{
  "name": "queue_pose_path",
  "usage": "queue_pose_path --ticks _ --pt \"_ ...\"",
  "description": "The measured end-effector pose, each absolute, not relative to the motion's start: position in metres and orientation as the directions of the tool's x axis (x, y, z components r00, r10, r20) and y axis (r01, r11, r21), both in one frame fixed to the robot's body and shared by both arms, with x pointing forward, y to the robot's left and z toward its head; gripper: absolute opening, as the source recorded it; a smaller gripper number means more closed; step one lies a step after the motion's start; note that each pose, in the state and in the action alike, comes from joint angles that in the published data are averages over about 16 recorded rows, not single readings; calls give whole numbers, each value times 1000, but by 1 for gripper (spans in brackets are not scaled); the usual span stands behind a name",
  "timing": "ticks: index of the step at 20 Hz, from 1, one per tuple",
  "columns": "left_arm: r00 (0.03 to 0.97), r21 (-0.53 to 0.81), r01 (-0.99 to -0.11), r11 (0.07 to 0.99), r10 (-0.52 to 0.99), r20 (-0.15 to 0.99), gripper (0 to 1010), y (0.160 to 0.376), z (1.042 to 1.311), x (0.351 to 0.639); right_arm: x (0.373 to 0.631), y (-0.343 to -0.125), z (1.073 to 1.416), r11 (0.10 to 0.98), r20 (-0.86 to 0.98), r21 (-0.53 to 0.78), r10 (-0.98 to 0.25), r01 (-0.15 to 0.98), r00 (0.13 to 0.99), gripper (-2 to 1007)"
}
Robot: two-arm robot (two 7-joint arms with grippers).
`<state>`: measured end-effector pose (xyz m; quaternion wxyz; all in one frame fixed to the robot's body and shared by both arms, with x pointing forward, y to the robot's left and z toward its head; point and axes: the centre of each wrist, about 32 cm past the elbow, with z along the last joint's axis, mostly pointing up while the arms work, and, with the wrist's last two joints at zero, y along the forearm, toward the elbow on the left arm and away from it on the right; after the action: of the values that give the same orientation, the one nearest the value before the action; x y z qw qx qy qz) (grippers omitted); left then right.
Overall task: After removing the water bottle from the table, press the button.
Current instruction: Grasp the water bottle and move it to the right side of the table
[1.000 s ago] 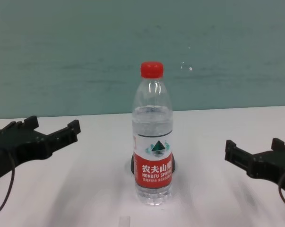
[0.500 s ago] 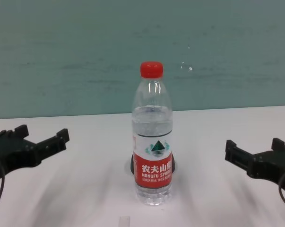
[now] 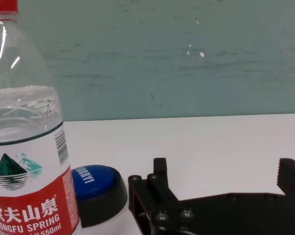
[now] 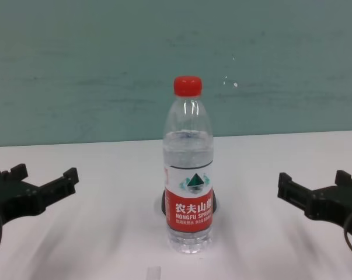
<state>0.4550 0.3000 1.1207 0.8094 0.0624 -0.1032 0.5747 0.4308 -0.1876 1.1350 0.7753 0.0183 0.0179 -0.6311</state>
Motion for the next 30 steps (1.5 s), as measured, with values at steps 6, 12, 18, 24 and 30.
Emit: queue_pose_path --ticks 6,12,18,24,30 --pt "295 -19 -950 310 920 257 1003 302 1120 456 431 -188 1135 203 -51 6 -978 979 203 1000" --pt "282 -21 -954 299 920 272 1003 304 1120 456 431 -188 1135 203 -51 6 -978 979 203 1000" --pt "281 -20 -954 298 919 276 1003 305 1120 457 431 -188 1135 203 -51 6 -978 979 203 1000" --pt "281 -21 -954 298 920 273 1003 304 1120 457 431 -187 1136 205 -50 8 -978 979 205 1000" --pt "282 -21 -954 298 920 271 1003 304 1120 457 432 -183 1142 227 -43 25 -973 974 228 1000"
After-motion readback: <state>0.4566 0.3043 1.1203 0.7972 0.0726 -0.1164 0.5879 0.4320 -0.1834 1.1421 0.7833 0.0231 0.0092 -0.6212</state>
